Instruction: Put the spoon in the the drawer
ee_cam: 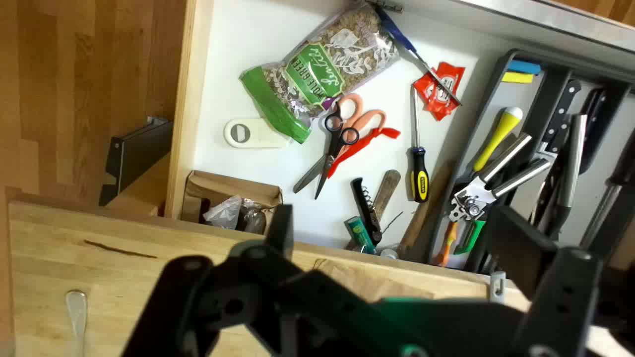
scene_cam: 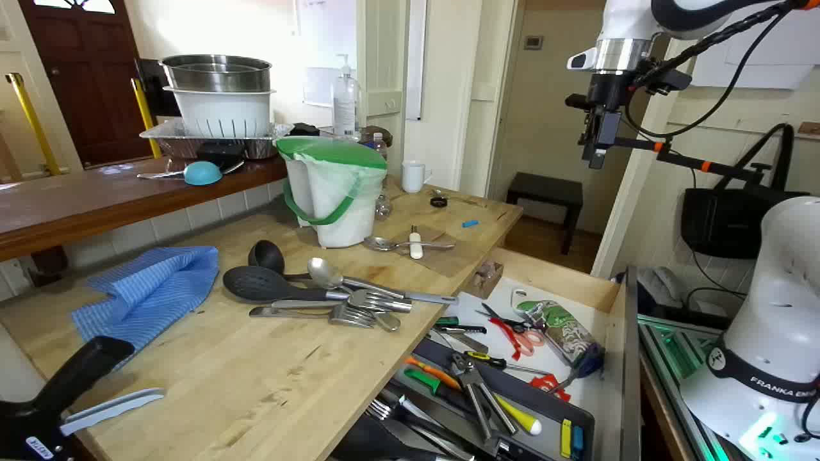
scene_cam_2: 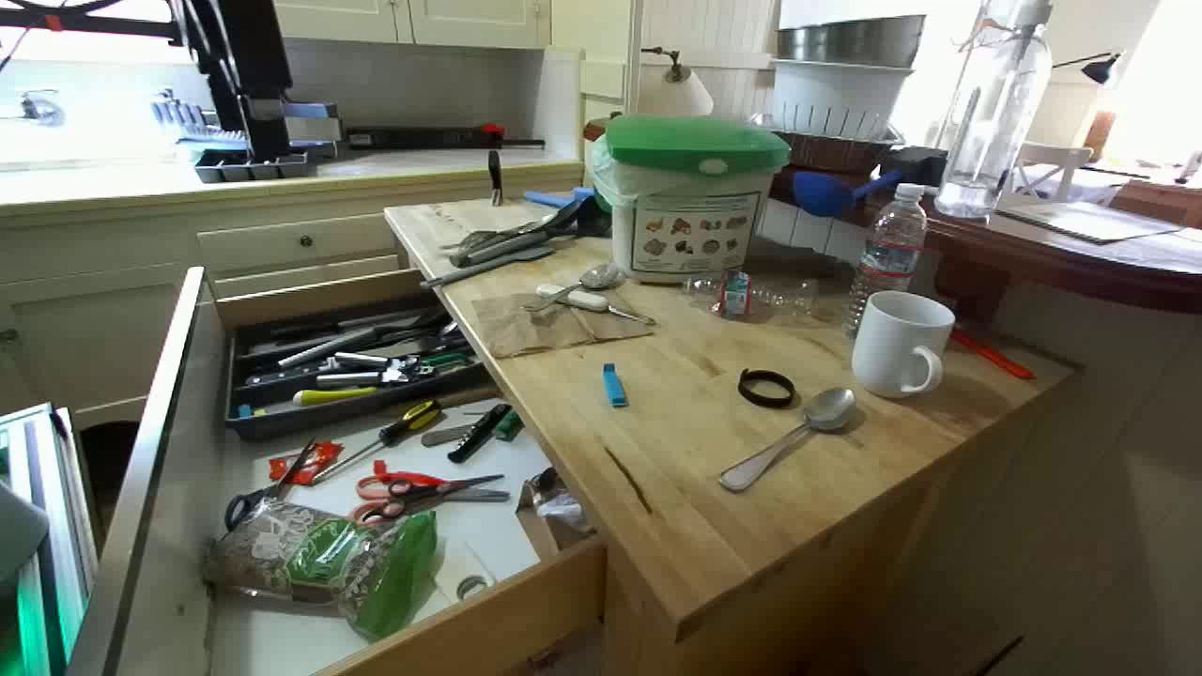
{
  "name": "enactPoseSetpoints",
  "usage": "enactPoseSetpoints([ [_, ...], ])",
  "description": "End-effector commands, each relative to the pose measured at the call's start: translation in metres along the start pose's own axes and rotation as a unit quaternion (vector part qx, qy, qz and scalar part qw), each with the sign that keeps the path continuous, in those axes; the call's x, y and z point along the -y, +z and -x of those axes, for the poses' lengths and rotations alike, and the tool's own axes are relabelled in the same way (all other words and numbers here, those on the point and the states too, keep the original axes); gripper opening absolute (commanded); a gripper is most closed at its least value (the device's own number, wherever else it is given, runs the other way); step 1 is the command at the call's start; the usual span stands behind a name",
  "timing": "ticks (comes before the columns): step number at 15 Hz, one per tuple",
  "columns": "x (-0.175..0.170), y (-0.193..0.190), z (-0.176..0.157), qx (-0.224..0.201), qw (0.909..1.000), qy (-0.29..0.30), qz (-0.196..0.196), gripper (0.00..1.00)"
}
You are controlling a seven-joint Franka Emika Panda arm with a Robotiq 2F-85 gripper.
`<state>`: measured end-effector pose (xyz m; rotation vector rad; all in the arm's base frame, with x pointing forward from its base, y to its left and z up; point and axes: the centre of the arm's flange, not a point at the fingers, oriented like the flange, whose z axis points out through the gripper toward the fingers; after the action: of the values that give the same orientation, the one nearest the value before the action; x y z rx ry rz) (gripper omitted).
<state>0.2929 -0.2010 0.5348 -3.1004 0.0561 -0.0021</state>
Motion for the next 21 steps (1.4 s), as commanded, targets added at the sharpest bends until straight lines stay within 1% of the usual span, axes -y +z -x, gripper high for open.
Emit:
enactPoseSetpoints([
  [1,0.000,0.000,0.000,0.000,1.0000,0.000,0.000,1.00],
  [14,0.000,0.000,0.000,0.000,1.0000,0.000,0.000,1.00],
  [15,-0.001,-0.003,0.000,-0.015,0.9997,-0.016,0.009,1.00],
  [16,-0.004,-0.008,-0.007,-0.032,0.9970,-0.055,0.044,1.00],
  [18,-0.011,-0.024,-0.025,-0.044,0.9919,-0.090,0.077,1.00],
  [19,-0.012,-0.031,-0.032,-0.058,0.9879,-0.109,0.094,1.00],
  [20,-0.016,-0.034,-0.054,-0.073,0.9832,-0.135,0.098,1.00],
  [21,-0.016,-0.039,-0.063,-0.091,0.9774,-0.158,0.106,1.00],
])
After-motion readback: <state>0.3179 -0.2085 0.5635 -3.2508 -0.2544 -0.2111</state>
